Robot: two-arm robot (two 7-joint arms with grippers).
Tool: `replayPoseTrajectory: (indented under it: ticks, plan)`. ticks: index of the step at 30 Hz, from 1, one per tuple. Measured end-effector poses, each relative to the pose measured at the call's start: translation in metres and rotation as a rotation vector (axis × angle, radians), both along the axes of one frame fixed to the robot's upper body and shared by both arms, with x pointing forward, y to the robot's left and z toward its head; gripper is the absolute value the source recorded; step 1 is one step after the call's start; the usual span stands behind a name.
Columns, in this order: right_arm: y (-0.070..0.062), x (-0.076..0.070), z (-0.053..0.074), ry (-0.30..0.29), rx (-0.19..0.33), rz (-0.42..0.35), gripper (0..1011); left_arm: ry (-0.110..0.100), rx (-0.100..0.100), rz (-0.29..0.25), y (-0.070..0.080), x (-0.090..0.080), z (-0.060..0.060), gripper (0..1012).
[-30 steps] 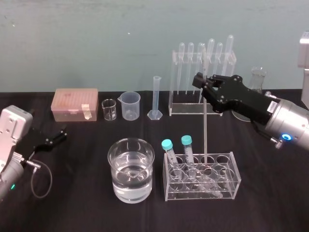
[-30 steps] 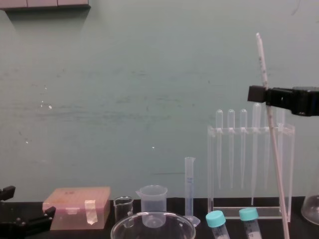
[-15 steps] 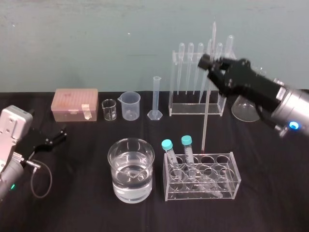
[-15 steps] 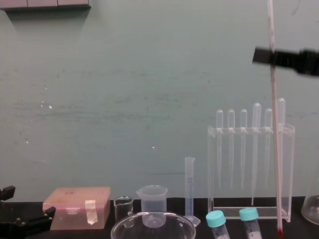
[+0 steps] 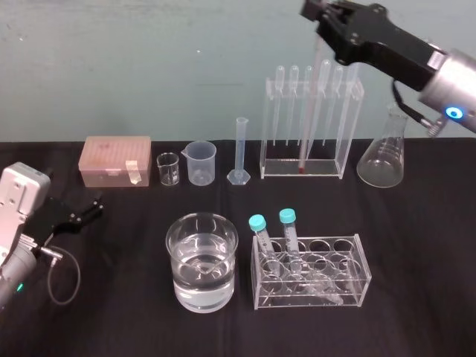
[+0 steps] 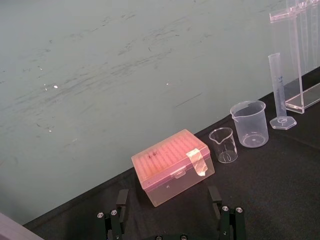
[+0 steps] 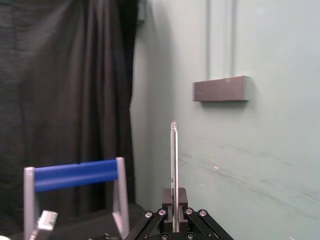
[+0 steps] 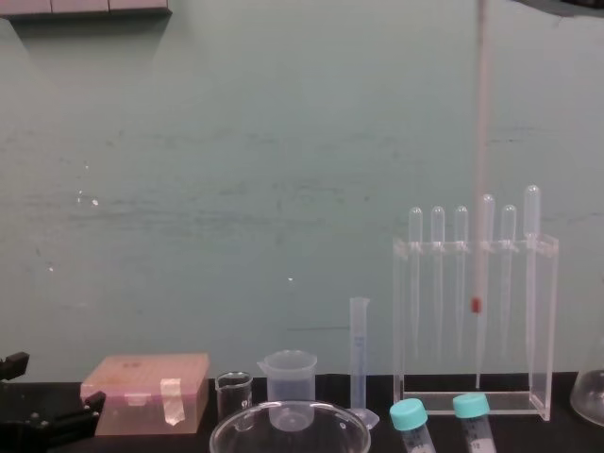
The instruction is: Hold the thermometer with one hand and immerse one end into the beaker, then reinsert it into the test tube rack.
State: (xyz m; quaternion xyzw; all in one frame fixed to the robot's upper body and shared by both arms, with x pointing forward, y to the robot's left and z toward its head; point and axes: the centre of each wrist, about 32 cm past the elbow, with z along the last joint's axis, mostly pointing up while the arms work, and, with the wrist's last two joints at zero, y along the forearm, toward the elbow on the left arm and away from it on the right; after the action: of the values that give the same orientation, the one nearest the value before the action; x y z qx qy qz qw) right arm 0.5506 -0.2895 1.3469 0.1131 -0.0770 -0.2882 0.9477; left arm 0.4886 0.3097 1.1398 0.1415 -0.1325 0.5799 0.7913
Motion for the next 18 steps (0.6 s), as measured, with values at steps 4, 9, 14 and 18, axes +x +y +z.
replayPoseTrajectory:
  ticks: [4, 9, 14, 18]
  plan:
    - [0.018, 0.007, 0.003, 0.000, 0.007, 0.077, 56, 0.000, 0.000, 0.000, 0.000, 0.000, 0.000, 1008]
    - [0.048, 0.015, 0.001, 0.013, 0.017, 0.209, 56, 0.000, 0.000, 0.000, 0.000, 0.000, 0.000, 1008]
    - [0.074, 0.022, -0.007, 0.039, 0.016, 0.319, 56, 0.000, 0.000, 0.000, 0.000, 0.000, 0.000, 1008]
    - [0.094, 0.030, -0.019, 0.076, 0.006, 0.399, 56, 0.000, 0.000, 0.000, 0.000, 0.000, 0.000, 1008]
